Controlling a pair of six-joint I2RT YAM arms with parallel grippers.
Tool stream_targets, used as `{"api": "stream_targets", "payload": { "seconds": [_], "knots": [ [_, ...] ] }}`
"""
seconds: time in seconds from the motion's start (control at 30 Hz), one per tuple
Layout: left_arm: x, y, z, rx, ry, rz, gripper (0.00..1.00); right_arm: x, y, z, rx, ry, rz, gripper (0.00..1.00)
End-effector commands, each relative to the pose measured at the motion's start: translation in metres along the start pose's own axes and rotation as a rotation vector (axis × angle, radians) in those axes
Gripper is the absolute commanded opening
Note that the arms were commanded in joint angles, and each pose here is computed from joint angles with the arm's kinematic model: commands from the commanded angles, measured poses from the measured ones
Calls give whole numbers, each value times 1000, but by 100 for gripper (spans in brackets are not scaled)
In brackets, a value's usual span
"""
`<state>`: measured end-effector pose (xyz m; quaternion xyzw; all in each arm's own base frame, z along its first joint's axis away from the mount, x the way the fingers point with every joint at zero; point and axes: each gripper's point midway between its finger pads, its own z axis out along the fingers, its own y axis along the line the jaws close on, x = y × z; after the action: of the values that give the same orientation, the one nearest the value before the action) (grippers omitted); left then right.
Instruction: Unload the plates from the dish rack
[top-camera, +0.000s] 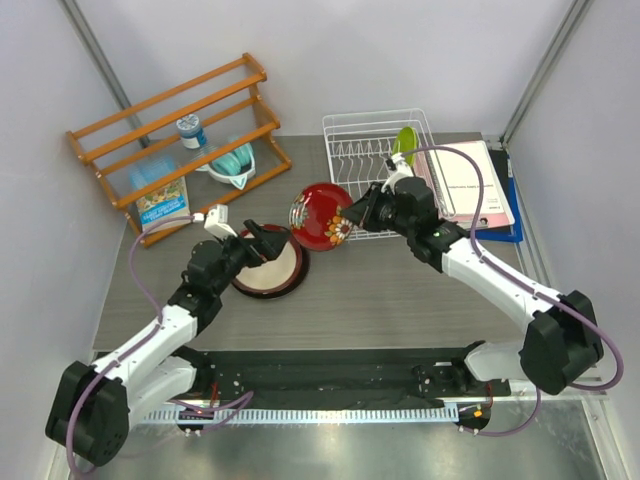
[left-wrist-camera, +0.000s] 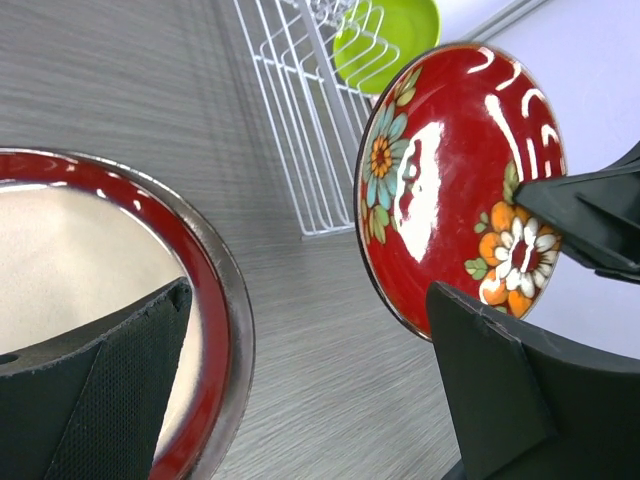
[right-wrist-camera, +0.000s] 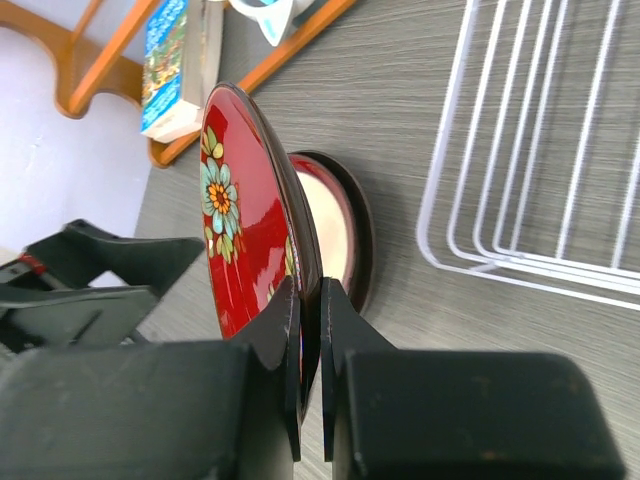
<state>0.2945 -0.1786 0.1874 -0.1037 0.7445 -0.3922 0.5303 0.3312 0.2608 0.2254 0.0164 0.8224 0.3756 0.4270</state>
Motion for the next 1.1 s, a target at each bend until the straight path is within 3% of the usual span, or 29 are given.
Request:
{"api": "stream_targets", "payload": {
  "seconds": [0.0,0.23,0.3,0.4,0.43,0.5,0.53,0.57,0.77,0.97,1.07],
  "knots": [
    [1,-8,9,45,3,-15,99,-13,45,4,-173,-49,37,1],
    [0,-23,20,117,-8,-29,99,6,70,13,-236,-7,45,1],
    [-1,-26,21,128,-8,-23,95,12,72,15,-249,8,63,1],
    [1,-23,20,123,-9,-22,72,15,75,14,-266,13,68,1],
    [1,-23,19,124,-11,-20,51,13,76,12,-270,5,67,1],
    [3,-17,17,100,-8,-22,32,11,78,11,-273,-1,64,1],
    [4,-15,17,89,-7,-19,10,10,77,10,-270,-2,62,1],
    [4,-13,16,77,-6,-17,0,10,77,10,-269,-4,59,1],
    [4,-3,11,26,-13,8,0,15,77,12,-276,16,62,1],
    [-12,18,3,-121,-62,65,0,15,64,15,-211,3,24,46],
    [-21,33,-7,-220,-83,103,0,7,47,12,-110,-25,-12,51]
  ]
}}
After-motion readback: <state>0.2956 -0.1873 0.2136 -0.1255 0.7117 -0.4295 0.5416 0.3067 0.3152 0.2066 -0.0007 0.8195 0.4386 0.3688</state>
